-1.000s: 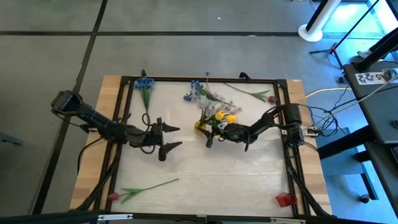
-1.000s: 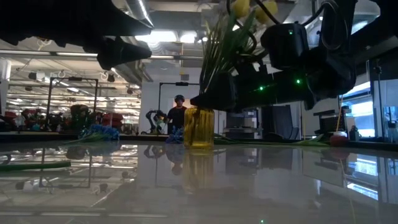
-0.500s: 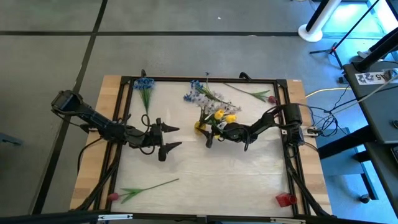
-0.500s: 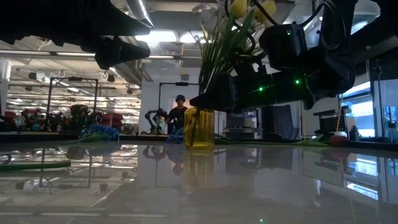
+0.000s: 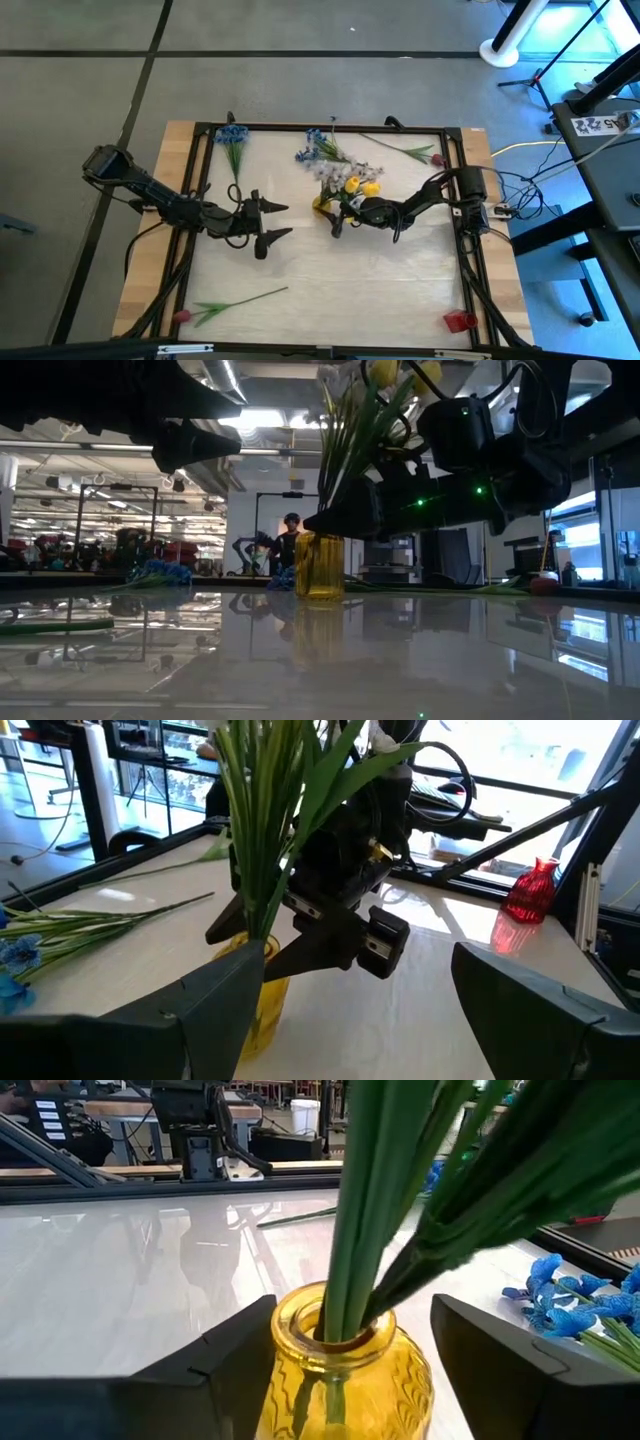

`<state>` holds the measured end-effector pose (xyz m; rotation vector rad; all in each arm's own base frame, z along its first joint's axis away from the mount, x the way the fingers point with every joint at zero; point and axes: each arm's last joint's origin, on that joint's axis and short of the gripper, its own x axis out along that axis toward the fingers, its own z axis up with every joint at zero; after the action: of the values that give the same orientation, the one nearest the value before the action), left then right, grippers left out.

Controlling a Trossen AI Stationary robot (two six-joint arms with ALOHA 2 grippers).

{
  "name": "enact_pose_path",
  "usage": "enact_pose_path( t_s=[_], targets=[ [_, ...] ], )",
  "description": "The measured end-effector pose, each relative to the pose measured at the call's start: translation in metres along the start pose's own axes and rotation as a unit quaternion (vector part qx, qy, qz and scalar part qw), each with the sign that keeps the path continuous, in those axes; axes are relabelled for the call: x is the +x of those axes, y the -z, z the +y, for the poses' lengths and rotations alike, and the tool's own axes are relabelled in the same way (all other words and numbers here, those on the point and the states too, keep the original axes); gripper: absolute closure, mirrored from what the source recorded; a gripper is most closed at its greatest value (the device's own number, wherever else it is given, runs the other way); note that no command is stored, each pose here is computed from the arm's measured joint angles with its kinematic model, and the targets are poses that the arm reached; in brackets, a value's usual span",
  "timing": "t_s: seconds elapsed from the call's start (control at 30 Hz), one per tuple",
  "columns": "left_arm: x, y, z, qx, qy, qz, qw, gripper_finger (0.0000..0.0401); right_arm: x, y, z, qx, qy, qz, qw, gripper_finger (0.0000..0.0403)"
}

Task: Sort flowers into vase by color
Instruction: Adjust the yellow vase, then put the right blue flower into the red vase

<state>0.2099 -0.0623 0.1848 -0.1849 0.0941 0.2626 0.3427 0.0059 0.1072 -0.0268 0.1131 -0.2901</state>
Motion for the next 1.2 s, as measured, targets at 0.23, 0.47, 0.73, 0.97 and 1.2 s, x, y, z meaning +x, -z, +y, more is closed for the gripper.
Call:
enact_pose_path(
  t_s=[0.23,0.47,0.73,0.97,1.2],
  targets=[
    [0.000,0.000,0.000,-0.001,0.000,0.000,1.000,0.0083,-0.001,-0.004,-0.001,-0.001,0.006,0.000,1.000,0.0110],
    [0.000,0.000,0.000,-0.001,0.000,0.001,1.000,0.0083,-0.002,-0.010,-0.001,0.005,0.007,-0.014,1.000,0.0115],
    [-0.001,0.001,-0.002,0.001,0.005,0.003,1.000,0.0083,-0.003,-0.012,-0.001,0.008,0.005,0.013,1.000,0.0098],
    [-0.003,0.002,-0.004,0.001,0.010,0.006,1.000,0.0083,-0.014,-0.025,-0.004,-0.005,-0.007,0.098,0.995,0.0087],
    [-0.005,0.003,-0.007,0.004,0.010,0.007,1.000,0.0083,-0.033,-0.039,-0.007,-0.007,-0.031,0.178,0.984,0.0086]
  ],
)
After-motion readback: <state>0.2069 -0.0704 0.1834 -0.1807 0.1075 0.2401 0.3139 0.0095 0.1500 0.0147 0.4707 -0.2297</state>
